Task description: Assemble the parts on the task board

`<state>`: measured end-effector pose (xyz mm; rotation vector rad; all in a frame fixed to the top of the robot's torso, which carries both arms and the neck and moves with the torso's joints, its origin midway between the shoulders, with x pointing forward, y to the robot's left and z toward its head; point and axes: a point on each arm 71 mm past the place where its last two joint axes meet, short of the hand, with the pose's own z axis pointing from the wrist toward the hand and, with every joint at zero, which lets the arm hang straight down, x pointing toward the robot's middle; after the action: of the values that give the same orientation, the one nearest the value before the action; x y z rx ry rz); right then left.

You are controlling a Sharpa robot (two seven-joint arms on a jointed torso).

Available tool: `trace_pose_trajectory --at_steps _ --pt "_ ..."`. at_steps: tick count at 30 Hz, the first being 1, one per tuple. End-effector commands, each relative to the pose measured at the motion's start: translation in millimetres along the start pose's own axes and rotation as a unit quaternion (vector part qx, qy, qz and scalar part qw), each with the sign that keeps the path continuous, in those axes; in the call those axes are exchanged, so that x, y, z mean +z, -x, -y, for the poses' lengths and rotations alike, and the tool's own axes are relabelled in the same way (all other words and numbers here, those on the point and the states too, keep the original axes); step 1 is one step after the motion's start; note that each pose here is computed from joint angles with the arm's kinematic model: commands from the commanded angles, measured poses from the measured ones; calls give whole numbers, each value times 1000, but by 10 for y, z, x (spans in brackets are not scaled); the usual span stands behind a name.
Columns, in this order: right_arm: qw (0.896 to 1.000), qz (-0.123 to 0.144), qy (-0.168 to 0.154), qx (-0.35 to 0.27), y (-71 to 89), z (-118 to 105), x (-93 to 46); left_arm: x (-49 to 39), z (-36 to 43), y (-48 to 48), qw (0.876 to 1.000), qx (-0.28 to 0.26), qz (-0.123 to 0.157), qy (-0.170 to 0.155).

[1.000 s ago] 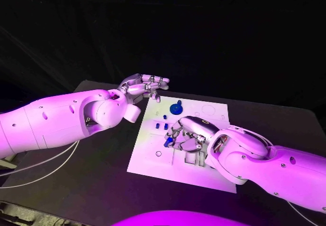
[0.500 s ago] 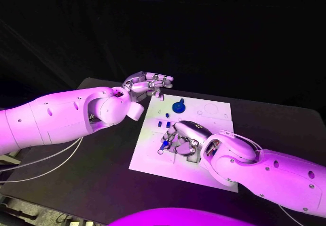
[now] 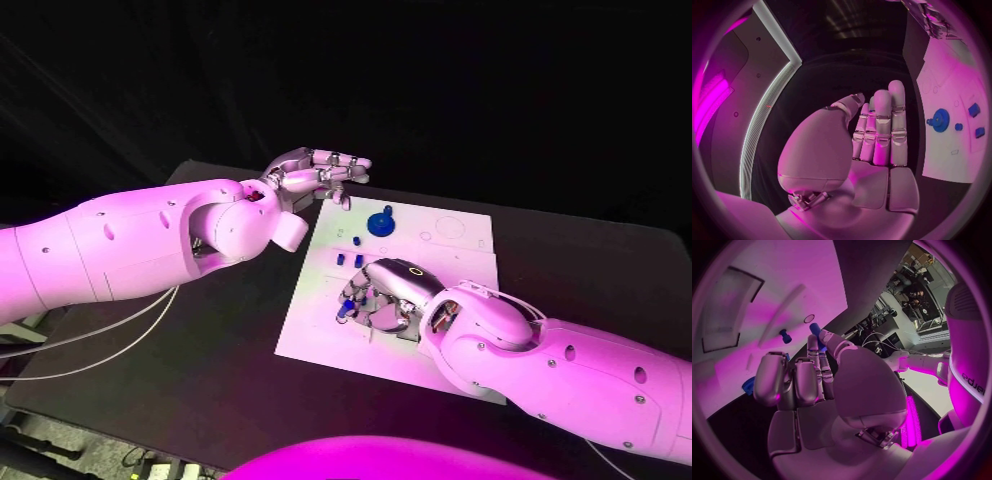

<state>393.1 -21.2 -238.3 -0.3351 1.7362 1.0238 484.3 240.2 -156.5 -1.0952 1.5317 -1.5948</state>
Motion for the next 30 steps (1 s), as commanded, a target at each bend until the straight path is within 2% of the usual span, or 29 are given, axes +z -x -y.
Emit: trace_pose_trajectory --at_steps 1,30 --pt "1000 -1 4 -13 -9 1 6 7 3 -28 1000 -1 -12 -1" --pt "999 -26 1 -22 -94 12 44 4 3 -28 1000 -1 -13 1"
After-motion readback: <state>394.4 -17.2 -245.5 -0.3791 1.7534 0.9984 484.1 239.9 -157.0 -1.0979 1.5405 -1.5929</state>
